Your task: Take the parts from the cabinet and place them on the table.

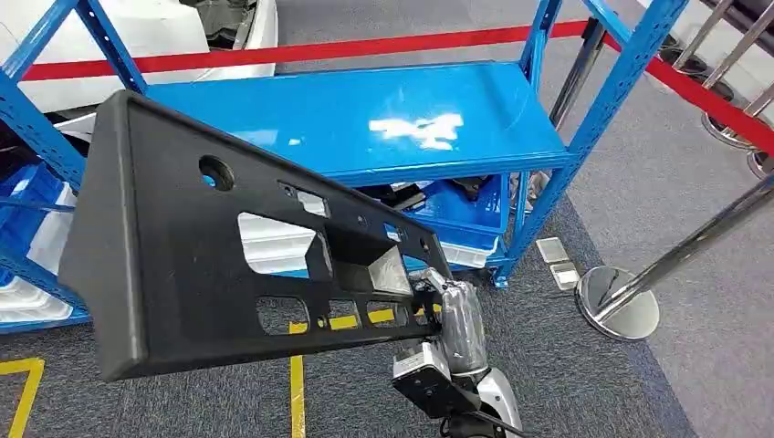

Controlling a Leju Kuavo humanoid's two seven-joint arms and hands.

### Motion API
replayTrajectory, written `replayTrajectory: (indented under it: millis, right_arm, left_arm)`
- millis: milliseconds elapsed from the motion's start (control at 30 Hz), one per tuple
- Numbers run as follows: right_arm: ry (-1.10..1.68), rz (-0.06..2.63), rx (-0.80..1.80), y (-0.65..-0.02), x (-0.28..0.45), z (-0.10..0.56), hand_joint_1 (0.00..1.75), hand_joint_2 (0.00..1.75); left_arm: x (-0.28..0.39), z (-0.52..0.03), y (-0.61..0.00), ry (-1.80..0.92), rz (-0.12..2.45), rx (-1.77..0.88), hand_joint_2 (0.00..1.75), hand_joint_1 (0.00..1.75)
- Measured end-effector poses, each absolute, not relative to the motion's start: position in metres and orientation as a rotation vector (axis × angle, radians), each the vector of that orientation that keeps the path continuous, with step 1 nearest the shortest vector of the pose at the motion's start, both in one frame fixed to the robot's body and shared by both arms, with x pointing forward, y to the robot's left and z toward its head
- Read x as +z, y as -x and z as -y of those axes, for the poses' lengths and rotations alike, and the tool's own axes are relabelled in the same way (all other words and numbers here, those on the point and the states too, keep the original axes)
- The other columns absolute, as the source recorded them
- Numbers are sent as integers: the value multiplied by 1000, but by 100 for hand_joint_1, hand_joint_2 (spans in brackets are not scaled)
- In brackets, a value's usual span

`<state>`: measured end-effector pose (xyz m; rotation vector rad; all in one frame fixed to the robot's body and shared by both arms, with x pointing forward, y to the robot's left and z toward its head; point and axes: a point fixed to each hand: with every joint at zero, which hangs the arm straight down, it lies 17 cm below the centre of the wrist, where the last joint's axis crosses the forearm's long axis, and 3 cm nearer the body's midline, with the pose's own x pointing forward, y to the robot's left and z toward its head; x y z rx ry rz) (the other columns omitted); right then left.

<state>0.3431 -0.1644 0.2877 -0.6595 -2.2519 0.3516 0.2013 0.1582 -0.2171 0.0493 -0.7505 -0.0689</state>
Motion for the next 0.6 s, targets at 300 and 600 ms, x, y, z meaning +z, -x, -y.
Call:
replayTrajectory:
  millis: [300, 600]
  right_arm:
    - [668, 2256, 356, -343, 289, 164, 175, 175]
    - [675, 2246, 360, -342, 286, 164, 175, 175]
  left_arm:
    - [-217, -159, -201, -54, 750, -69, 175, 0]
    - [-218, -159, -201, -55, 747, -63, 175, 0]
